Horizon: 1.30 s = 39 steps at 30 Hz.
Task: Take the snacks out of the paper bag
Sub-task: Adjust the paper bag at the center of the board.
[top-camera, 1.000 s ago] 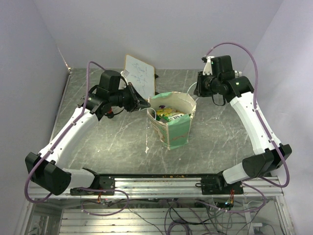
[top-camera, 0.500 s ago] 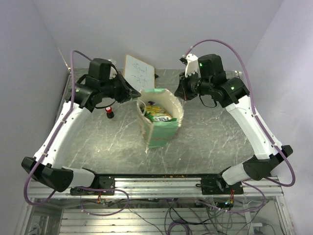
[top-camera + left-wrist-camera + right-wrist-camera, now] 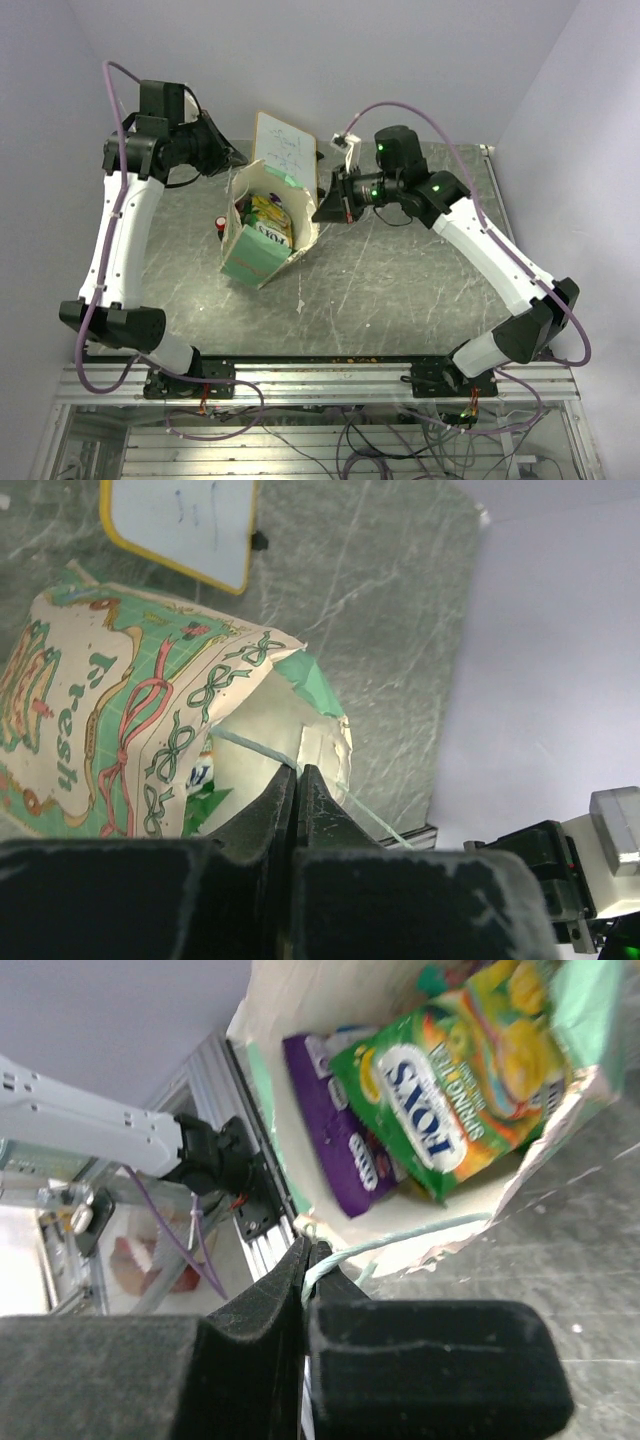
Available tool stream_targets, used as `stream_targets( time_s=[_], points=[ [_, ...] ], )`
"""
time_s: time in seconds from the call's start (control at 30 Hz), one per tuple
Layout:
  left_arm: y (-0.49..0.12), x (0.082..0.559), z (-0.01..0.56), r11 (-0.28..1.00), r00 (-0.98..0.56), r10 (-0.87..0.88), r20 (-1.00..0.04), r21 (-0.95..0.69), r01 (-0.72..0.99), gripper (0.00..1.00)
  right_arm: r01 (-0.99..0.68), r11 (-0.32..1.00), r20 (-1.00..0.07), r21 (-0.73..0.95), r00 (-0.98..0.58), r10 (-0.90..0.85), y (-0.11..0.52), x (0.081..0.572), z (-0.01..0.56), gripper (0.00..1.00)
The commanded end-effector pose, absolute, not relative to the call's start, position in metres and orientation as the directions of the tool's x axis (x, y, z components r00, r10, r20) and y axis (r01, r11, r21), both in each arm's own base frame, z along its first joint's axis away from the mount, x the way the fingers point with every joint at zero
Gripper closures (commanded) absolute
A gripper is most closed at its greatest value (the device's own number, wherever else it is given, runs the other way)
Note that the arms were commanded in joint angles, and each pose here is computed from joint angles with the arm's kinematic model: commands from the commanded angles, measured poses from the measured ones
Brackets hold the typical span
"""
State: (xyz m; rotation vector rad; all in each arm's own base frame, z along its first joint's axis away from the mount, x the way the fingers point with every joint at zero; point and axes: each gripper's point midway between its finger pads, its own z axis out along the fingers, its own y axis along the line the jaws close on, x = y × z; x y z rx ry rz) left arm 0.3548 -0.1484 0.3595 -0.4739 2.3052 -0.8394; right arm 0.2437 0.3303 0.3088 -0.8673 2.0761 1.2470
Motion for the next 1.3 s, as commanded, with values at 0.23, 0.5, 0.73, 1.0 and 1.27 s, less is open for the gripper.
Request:
stream_targets(
  time_s=[0.23, 0.5, 0.73, 1.0, 1.27],
  points=[
    [-0.148, 0.339, 0.344, 0.775, -0.775, -0.410, -0.481, -0.631, -0.019, 0.90, -0.794, 0.365, -0.781, 0.487, -0.583, -0.226, 0.319, 0.235, 0.312, 1.00],
    [-0.166, 0.344, 0.366, 0.694, -0.744, -0.428, -0.514, -0.714, 0.094, 0.76, -0.798, 0.372, -0.789, 0.475, -0.573, -0.220, 0.318, 0.238, 0.315, 1.00],
    [-0.180, 0.346, 0.396, 0.613, -0.724, -0.437, -0.535, -0.765, 0.195, 0.75, -0.802, 0.380, -0.799, 0.461, -0.561, -0.215, 0.318, 0.240, 0.318, 1.00],
    [-0.117, 0.340, 0.388, 0.864, -0.649, -0.372, -0.664, -0.504, 0.020, 0.46, -0.801, 0.408, -0.812, 0.438, -0.547, -0.202, 0.315, 0.246, 0.322, 1.00],
    [-0.075, 0.322, 0.389, 0.900, -0.519, -0.417, -0.746, -0.419, -0.121, 0.01, -0.798, 0.407, -0.807, 0.444, -0.554, -0.206, 0.316, 0.247, 0.319, 1.00]
  ],
)
